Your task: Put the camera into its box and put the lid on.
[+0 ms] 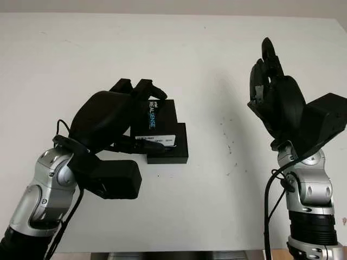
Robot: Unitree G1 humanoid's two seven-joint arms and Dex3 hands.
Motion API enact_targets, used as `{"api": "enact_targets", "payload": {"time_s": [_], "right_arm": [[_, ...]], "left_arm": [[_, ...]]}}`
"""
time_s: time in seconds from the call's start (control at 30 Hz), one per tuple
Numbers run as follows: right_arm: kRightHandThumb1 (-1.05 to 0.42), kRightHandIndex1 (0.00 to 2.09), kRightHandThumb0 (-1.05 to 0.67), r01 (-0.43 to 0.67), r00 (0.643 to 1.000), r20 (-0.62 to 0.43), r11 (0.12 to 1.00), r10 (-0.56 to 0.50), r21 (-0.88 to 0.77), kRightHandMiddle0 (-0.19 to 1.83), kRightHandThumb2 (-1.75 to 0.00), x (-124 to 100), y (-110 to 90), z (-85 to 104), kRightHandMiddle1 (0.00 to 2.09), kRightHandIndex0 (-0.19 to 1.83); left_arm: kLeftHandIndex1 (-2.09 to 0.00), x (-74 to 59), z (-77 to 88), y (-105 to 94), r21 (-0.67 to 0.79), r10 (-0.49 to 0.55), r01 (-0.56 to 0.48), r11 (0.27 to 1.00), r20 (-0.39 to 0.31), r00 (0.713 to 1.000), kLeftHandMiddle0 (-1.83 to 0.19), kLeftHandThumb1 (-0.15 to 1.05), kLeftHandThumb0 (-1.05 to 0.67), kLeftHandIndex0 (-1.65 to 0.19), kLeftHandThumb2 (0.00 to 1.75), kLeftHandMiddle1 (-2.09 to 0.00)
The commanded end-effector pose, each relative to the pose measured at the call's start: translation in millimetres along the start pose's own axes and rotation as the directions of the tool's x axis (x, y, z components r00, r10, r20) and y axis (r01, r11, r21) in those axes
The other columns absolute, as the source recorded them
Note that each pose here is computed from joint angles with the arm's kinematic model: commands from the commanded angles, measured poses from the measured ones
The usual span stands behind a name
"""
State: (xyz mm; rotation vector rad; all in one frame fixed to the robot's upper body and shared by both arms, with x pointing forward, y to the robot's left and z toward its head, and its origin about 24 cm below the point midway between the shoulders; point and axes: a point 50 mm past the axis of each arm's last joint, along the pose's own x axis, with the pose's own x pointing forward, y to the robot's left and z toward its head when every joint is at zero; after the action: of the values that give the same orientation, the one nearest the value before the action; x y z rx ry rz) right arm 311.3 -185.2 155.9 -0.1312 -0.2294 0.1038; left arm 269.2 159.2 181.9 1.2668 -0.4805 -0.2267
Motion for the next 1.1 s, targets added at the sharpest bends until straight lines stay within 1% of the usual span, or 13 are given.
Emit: {"api": "enact_targets", "payload": {"time_s": [0.0, 0.17, 0.3, 0.37, 0.53, 0.67, 0.77, 0.93, 1.07], "right_arm": [[-1.05, 0.03, -0.61, -0.022, 1.0, 0.007, 1.0, 0.022, -0.006, -0.15, -0.65, 2.7, 4.0, 1.1, 0.03, -0.16], [-1.05, 0.04, -0.64, -0.073, 0.997, -0.004, 0.997, 0.073, -0.009, -0.15, -0.65, 3.2, 13.1, -2.6, 0.04, -0.15], [-1.05, 0.05, -0.64, -0.078, 0.997, -0.013, 0.997, 0.078, -0.003, -0.14, -0.64, 3.0, 16.6, -4.4, 0.05, -0.14], [-1.05, 0.05, -0.64, -0.08, 0.997, -0.01, 0.997, 0.08, -0.006, -0.14, -0.64, 3.0, 17.1, -4.5, 0.05, -0.14], [-1.05, 0.06, -0.63, -0.075, 0.997, -0.009, 0.997, 0.075, -0.002, -0.12, -0.66, 2.4, 16.3, -6.4, 0.06, -0.12], [-1.05, 0.07, -0.62, -0.063, 0.998, -0.005, 0.998, 0.063, 0.01, -0.09, -0.62, 1.8, 17.3, -7.6, 0.07, -0.1], [-1.05, 0.07, -0.62, -0.066, 0.998, -0.007, 0.998, 0.066, 0.005, -0.09, -0.62, 2.2, 16.5, -8.4, 0.07, -0.1], [-1.05, 0.06, -0.62, -0.066, 0.998, -0.005, 0.998, 0.066, 0.01, -0.09, -0.61, 2.2, 16.3, -9.1, 0.07, -0.1], [-1.05, 0.06, -0.59, -0.066, 0.998, -0.009, 0.998, 0.066, 0.01, -0.09, -0.62, 1.2, 15.6, -9.2, 0.07, -0.1]], "left_arm": [[-1.47, -1.2, 0.9, -5.6, -0.022, -0.005, 0.005, 1.0, -0.005, 1.0, -0.03, 1.05, -0.45, 0.02, 0.31, -1.82], [-1.45, 0.1, 1.7, -12.5, -0.048, -0.027, 0.027, 0.998, -0.001, 1.0, 0.01, 1.05, -0.46, 0.05, 0.31, -1.83], [-1.42, 1.8, 1.0, -17.1, -0.069, -0.038, 0.038, 0.997, 0.005, 0.999, 0.0, 1.05, -0.48, 0.06, 0.34, -1.79], [-1.4, 3.2, 0.4, -18.9, -0.084, -0.04, 0.04, 0.996, 0.007, 0.999, 0.0, 1.05, -0.48, 0.05, 0.34, -1.79], [-1.45, 7.3, 0.1, -23.3, -0.106, -0.048, 0.052, 0.993, 0.038, 0.998, 0.04, 1.05, -0.48, 0.05, 0.36, -1.9], [-1.49, 9.3, 1.1, -28.6, -0.125, -0.065, 0.073, 0.989, 0.062, 0.996, 0.04, 1.05, -0.48, 0.08, 0.37, -1.84], [-1.49, 10.5, 2.3, -31.4, -0.153, -0.055, 0.067, 0.986, 0.081, 0.995, 0.03, 1.05, -0.48, 0.09, 0.36, -1.81], [-1.49, 12.0, 4.5, -39.3, -0.2, -0.04, 0.059, 0.978, 0.098, 0.994, 0.03, 1.05, -0.48, 0.09, 0.34, -1.83], [-1.53, 12.7, 6.2, -47.1, -0.191, -0.033, 0.057, 0.98, 0.126, 0.991, 0.03, 1.05, -0.47, 0.1, 0.36, -1.83]]}}
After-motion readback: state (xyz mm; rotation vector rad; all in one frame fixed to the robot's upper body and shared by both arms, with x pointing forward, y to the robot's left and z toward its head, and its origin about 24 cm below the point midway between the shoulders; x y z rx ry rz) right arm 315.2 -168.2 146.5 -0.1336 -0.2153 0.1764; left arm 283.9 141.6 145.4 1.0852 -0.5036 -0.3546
